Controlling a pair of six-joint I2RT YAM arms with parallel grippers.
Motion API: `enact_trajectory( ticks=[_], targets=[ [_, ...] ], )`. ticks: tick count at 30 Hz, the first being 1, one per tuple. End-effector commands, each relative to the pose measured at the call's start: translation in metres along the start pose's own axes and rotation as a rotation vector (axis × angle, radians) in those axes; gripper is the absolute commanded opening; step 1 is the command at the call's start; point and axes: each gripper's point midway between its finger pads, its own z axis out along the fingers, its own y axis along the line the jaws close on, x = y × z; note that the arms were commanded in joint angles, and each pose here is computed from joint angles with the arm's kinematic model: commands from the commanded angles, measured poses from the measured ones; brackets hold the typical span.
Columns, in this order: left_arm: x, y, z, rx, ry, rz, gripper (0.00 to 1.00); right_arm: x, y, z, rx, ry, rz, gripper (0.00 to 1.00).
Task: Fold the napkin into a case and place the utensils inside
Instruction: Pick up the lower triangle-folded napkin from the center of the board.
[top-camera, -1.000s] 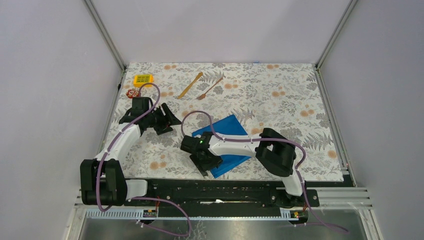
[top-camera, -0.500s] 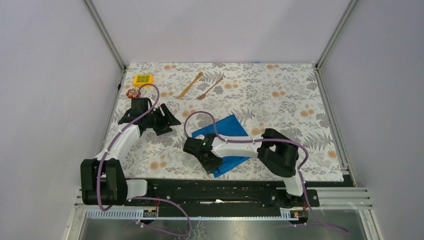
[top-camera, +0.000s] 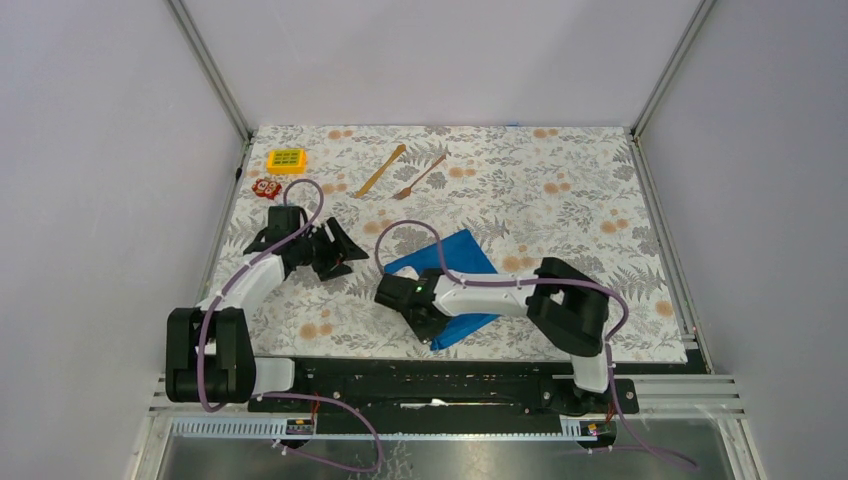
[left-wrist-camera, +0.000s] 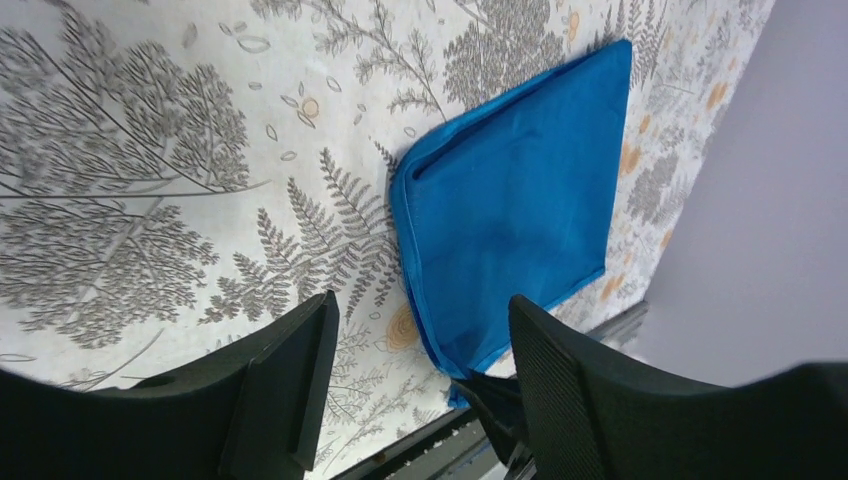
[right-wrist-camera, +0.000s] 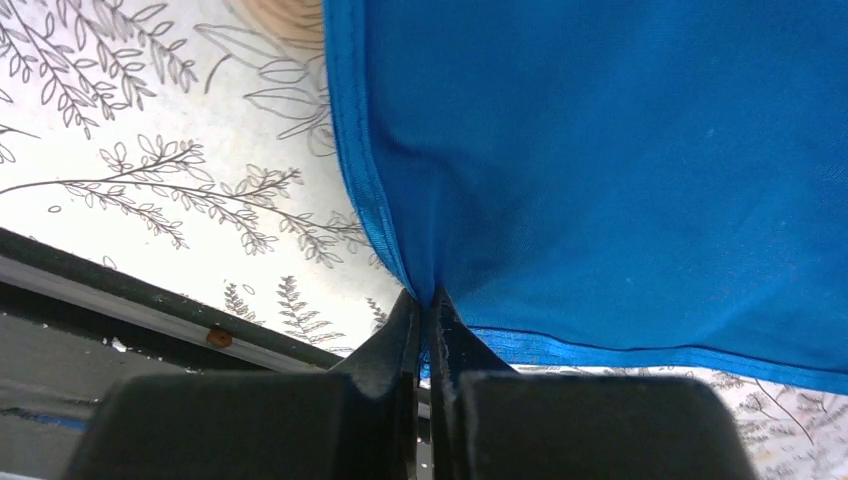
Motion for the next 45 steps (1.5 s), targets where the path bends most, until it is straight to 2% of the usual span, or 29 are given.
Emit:
enact_trajectory(
  ticks=[1,5,11,20,26,31,34,39,45],
  targets=[
    [0.007,-0.013,0.008,0.132,0.030,-0.047,0.70,-0.029,-0.003,-0.016,-0.190,-0.112,0.135,0.00],
    [0.023,-0.015,0.018,0.204,0.076,-0.116,0.77,-0.040,-0.005,-0.038,-0.409,-0.160,0.252,0.00],
    [0.043,-0.027,0.041,0.252,0.123,-0.164,0.81,-0.046,-0.016,-0.061,-0.588,-0.211,0.353,0.00],
    [0.042,-0.031,0.065,0.277,0.047,-0.278,0.79,-0.048,-0.035,-0.082,-0.689,-0.276,0.422,0.00],
    [0.041,-0.028,0.082,0.263,0.056,-0.308,0.74,-0.046,-0.044,-0.083,-0.719,-0.289,0.435,0.00],
    [0.036,-0.034,0.092,0.280,0.061,-0.304,0.66,-0.044,-0.046,-0.083,-0.734,-0.292,0.434,0.00],
    [0.031,-0.034,0.095,0.259,0.047,-0.280,0.57,-0.041,-0.046,-0.081,-0.740,-0.289,0.428,0.00],
    [0.021,-0.027,0.096,0.170,0.016,-0.220,0.34,-0.033,-0.040,-0.076,-0.783,-0.273,0.416,0.00],
    [0.006,-0.039,0.086,0.114,-0.036,-0.136,0.18,-0.025,-0.029,-0.073,-0.863,-0.256,0.388,0.00]
  ],
)
